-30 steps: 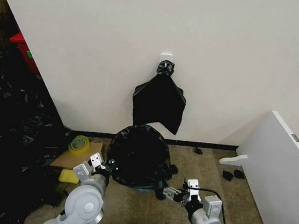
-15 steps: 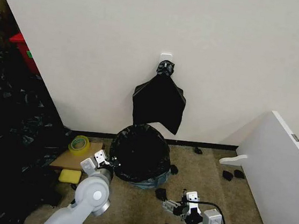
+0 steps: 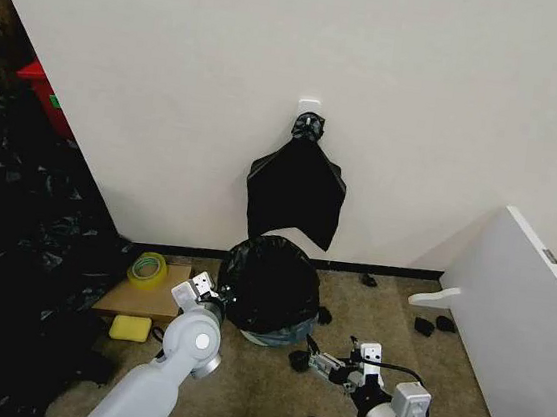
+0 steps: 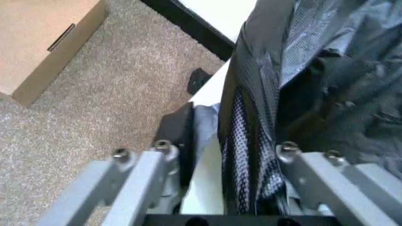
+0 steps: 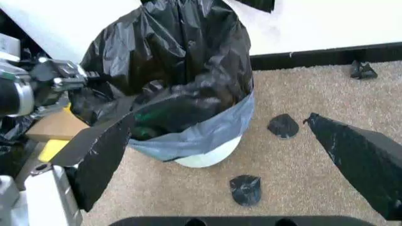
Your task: Place the garbage bag over the trash bin.
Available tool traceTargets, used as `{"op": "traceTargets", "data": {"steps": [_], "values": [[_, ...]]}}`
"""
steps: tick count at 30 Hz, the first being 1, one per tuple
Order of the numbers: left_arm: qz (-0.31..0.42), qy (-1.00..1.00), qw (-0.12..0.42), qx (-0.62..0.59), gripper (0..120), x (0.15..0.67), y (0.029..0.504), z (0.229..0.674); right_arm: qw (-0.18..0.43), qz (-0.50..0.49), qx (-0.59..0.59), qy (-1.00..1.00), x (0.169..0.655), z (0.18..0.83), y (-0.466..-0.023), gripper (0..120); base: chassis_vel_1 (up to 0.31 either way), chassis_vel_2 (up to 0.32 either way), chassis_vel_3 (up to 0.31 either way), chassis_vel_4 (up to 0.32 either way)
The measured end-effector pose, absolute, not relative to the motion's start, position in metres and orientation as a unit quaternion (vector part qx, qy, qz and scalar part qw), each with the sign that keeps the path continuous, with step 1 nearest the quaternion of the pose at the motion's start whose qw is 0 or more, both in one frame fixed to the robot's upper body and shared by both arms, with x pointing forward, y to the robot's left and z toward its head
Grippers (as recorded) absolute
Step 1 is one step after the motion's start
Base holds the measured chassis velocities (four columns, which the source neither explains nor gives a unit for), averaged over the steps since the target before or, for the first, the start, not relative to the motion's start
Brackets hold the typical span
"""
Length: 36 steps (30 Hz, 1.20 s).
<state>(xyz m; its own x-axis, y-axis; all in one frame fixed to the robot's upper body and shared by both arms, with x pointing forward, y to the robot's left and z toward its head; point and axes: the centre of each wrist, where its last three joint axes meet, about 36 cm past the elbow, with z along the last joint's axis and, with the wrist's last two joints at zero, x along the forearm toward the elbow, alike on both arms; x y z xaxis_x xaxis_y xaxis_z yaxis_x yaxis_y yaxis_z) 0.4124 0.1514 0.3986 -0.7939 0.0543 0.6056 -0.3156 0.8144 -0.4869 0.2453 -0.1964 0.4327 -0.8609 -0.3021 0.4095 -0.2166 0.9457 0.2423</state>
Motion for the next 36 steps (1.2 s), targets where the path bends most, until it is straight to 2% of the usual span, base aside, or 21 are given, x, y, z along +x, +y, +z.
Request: {"op": "traceTargets", "data": {"steps": [6,9,11,19,26,29,31,33,34,36], "values": [[0.296,-0.902,0.308,0.067,49,0.406,0.155,0.406,0.229,-0.096,0.135,-0.959,0.246,0.431,-0.195,100,0.000,0.000,0.000,0.000],[0.293,-0.903,0.307,0.062,67,0.399,0.158,0.410,0.231,-0.097,0.135,-0.959,0.245,0.429,-0.194,100,0.000,0.000,0.000,0.000],[0.292,-0.904,0.306,0.060,70,0.398,0.159,0.411,0.231,-0.097,0.135,-0.959,0.245,0.429,-0.194,100,0.000,0.000,0.000,0.000],[0.286,-0.909,0.297,0.053,99,0.388,0.164,0.417,0.232,-0.101,0.134,-0.958,0.245,0.428,-0.192,100,0.000,0.000,0.000,0.000],[0.274,-0.917,0.285,0.046,100,0.381,0.169,0.420,0.233,-0.104,0.132,-0.958,0.244,0.425,-0.190,100,0.000,0.000,0.000,0.000],[0.254,-0.932,0.257,0.023,100,0.370,0.173,0.419,0.232,-0.111,0.127,-0.958,0.242,0.424,-0.189,100,0.000,0.000,0.000,0.000],[0.231,-0.948,0.219,0.007,100,0.358,0.174,0.414,0.222,-0.118,0.118,-0.961,0.240,0.423,-0.191,100,0.000,0.000,0.000,0.000],[0.168,-0.979,0.118,-0.012,100,0.336,0.182,0.398,0.184,-0.128,0.100,-0.969,0.237,0.421,-0.194,100,0.000,0.000,0.000,0.000],[0.168,-0.979,0.118,-0.012,100,0.336,0.182,0.398,0.184,-0.128,0.100,-0.969,0.237,0.421,-0.194,100,0.000,0.000,0.000,0.000],[0.144,-0.988,0.056,-0.019,100,0.318,0.190,0.396,0.132,-0.115,0.077,-0.982,0.235,0.409,-0.199,100,0.000,0.000,0.000,0.000]]}}
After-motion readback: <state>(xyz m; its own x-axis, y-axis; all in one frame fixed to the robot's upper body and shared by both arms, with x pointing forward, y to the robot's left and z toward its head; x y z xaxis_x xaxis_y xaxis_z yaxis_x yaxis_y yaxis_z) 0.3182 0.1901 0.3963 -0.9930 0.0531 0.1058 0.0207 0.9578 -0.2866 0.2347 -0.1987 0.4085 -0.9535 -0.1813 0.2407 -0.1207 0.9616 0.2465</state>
